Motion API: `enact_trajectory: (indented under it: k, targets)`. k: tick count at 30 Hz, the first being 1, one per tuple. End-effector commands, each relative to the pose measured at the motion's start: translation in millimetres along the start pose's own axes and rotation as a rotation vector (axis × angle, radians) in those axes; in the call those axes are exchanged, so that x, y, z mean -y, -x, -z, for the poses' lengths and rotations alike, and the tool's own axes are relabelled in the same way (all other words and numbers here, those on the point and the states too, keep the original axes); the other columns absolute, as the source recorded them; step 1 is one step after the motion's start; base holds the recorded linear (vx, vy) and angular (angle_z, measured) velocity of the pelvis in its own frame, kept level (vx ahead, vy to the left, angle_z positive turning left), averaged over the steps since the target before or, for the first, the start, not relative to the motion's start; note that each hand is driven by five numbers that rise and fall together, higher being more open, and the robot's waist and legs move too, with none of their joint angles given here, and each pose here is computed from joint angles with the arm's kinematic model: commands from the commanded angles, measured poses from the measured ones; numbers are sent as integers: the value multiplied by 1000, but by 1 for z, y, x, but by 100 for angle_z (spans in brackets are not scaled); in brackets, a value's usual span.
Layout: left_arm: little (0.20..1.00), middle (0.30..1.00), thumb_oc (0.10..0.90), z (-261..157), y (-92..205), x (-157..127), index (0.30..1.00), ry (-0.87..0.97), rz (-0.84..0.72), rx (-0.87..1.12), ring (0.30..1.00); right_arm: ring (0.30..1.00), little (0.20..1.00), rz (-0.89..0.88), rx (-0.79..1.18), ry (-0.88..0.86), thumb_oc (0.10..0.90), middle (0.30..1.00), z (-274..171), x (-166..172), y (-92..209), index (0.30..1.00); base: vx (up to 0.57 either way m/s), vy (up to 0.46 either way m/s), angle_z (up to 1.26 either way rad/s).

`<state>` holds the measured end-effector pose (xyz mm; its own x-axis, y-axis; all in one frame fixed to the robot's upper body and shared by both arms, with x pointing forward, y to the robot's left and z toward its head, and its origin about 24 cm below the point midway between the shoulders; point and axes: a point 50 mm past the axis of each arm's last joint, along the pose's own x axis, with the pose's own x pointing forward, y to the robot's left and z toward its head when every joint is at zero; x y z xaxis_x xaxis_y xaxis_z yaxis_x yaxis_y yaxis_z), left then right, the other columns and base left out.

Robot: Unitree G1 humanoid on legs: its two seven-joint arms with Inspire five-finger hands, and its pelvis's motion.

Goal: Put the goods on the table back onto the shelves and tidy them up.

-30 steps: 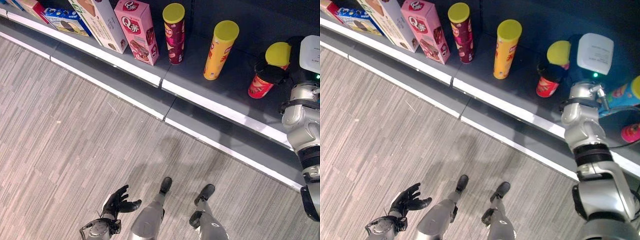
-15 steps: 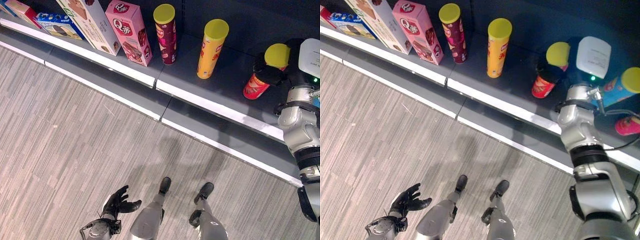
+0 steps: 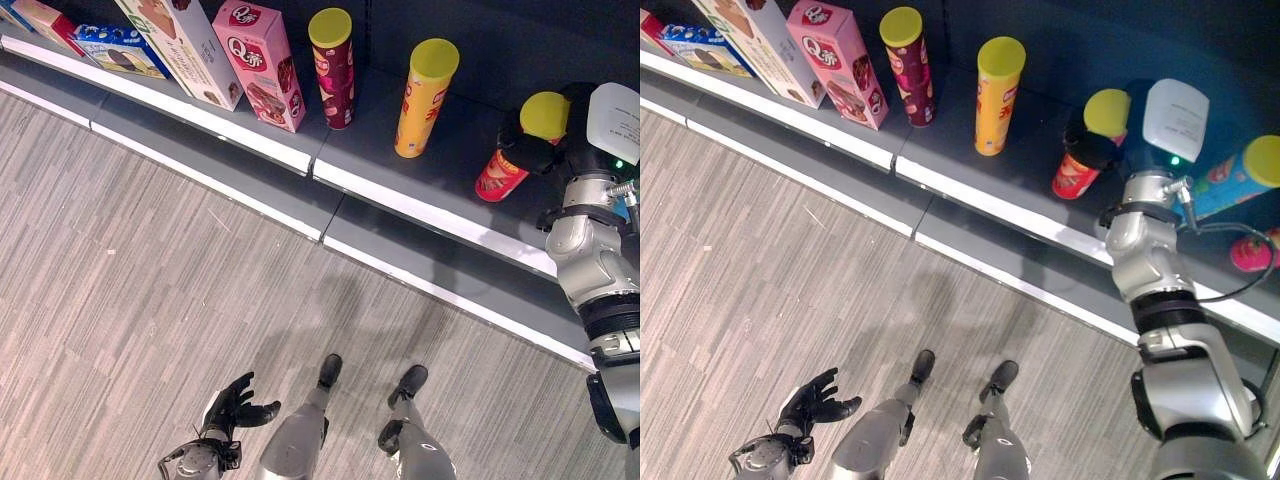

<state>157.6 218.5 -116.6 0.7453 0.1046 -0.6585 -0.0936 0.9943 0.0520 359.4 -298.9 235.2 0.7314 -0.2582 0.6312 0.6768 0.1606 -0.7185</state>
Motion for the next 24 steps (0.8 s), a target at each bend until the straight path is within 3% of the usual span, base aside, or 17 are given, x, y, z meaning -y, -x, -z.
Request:
enact_trajectory:
  k: [1, 15, 16, 18, 19, 21, 24]
  targets:
    - [900, 900, 800, 8, 5, -11, 900, -55, -33, -5, 900, 300, 300, 178, 74, -31, 400, 300, -18, 30, -22, 300, 0, 0, 0]
    - [900, 900, 800, 6, 4, -10, 900, -57, -35, 1, 900, 300, 300, 176, 53, -50, 400, 300, -19, 28, -24, 300, 0, 0, 0]
    - [900, 900, 800, 7, 4, -10, 900, -56, -38, -3, 900, 479, 479, 175, 50, -65, 519, 479, -20, 27, -24, 479, 0, 0, 0]
    - [900, 900, 800, 7, 4, -10, 900, -56, -38, -3, 900, 587, 587, 175, 51, -65, 591, 587, -20, 27, -24, 587, 0, 0, 0]
    - [900, 900, 800, 6, 4, -9, 900, -53, -32, 1, 900, 801, 801, 175, 49, -69, 734, 801, -21, 27, -24, 801, 0, 0, 0]
    - [900, 900, 800, 7, 4, -9, 900, -57, -33, -2, 900, 900, 900, 174, 47, -71, 800, 900, -21, 26, -24, 900, 0, 0, 0]
    - [900, 900, 800, 7, 4, -9, 900, -57, -32, -2, 900, 900, 900, 174, 47, -72, 800, 900, -21, 26, -24, 900, 0, 0, 0]
